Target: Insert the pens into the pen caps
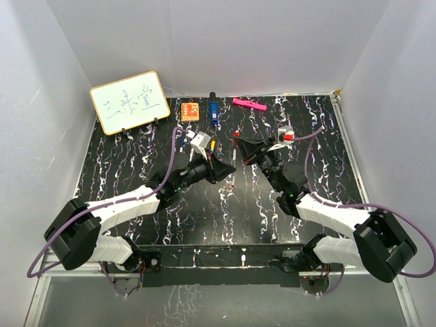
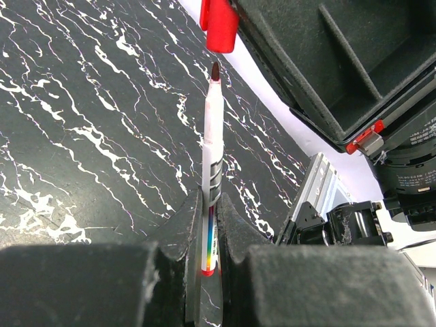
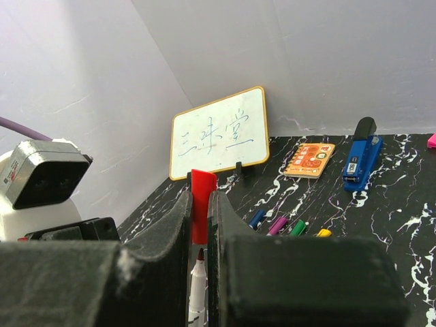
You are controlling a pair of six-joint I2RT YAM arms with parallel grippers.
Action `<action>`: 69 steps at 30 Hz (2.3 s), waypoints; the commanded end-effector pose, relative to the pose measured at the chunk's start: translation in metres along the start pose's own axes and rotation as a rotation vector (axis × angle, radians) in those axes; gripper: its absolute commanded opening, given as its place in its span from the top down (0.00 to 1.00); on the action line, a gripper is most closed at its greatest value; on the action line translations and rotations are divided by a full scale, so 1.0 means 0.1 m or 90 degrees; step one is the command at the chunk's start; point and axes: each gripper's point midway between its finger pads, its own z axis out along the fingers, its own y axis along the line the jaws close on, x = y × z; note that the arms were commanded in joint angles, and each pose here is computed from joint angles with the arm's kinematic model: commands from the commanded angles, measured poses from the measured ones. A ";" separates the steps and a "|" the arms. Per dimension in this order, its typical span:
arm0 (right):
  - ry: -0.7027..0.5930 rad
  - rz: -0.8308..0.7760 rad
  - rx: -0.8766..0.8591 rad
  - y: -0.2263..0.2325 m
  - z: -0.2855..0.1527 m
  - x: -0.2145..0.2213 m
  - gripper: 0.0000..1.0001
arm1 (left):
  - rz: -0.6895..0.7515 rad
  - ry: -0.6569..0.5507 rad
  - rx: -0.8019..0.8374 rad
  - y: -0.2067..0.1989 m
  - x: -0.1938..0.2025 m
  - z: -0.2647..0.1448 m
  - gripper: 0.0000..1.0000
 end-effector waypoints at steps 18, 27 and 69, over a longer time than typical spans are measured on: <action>-0.011 0.006 -0.021 0.07 -0.02 -0.05 1.00 | 0.020 -0.052 0.025 -0.15 -0.25 -0.04 1.00; -0.009 0.004 -0.016 0.05 -0.04 -0.05 1.00 | 0.022 -0.057 0.023 -0.15 -0.27 -0.06 1.00; 0.107 0.006 -0.088 0.22 -0.08 0.32 1.00 | 0.064 -0.140 0.042 -0.28 -0.77 0.05 1.00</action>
